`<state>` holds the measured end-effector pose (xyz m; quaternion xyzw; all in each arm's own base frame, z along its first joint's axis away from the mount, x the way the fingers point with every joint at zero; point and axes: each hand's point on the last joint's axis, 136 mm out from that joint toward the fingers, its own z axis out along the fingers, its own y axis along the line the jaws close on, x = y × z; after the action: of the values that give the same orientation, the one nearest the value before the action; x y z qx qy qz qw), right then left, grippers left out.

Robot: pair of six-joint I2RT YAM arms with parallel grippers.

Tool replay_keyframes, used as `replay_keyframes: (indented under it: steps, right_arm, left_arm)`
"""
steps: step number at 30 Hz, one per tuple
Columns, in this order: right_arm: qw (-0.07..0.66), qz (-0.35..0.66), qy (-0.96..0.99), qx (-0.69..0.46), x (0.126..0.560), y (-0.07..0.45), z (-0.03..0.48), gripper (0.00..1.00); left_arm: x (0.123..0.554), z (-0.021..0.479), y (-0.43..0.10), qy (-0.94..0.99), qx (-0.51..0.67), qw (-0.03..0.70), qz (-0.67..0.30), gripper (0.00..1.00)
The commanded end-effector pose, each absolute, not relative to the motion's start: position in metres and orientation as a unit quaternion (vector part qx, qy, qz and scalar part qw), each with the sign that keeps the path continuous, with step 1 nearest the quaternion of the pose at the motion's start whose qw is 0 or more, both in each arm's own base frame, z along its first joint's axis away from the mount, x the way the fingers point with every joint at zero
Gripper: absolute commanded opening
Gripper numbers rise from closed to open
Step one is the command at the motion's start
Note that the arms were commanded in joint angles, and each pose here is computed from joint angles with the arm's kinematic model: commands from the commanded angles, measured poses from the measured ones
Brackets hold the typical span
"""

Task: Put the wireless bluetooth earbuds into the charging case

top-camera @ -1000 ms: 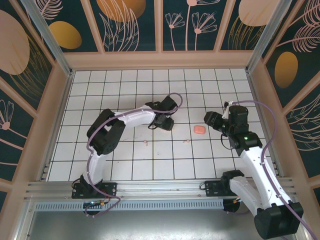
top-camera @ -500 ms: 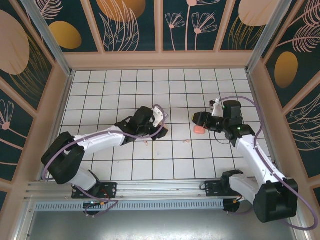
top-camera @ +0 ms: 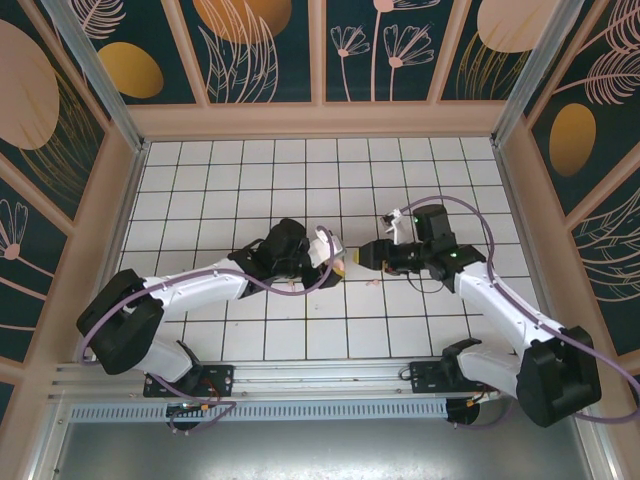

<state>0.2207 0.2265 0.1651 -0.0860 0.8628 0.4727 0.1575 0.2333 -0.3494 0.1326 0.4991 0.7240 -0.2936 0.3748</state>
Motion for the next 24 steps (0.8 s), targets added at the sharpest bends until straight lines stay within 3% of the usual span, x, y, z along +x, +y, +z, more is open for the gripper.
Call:
replay_keyframes:
  steps: [1,18,21,24]
  right_arm:
    - [0.155,0.491,0.85,-0.109,0.22,0.24,0.177,0.52]
    - [0.11,0.516,0.834,-0.164,0.205,0.266,0.173,0.51]
    - [0.111,0.523,0.828,-0.171,0.205,0.269,0.175,0.47]
    - [0.116,0.526,0.823,-0.18,0.204,0.271,0.179,0.37]
  left_arm:
    - [0.228,0.148,-0.355,0.694,0.523,0.397,-0.296,0.34]
    - [0.22,0.18,-0.36,0.671,0.518,0.43,-0.31,0.35]
    - [0.219,0.185,-0.36,0.667,0.517,0.436,-0.311,0.36]
    - [0.219,0.188,-0.359,0.668,0.515,0.439,-0.31,0.36]
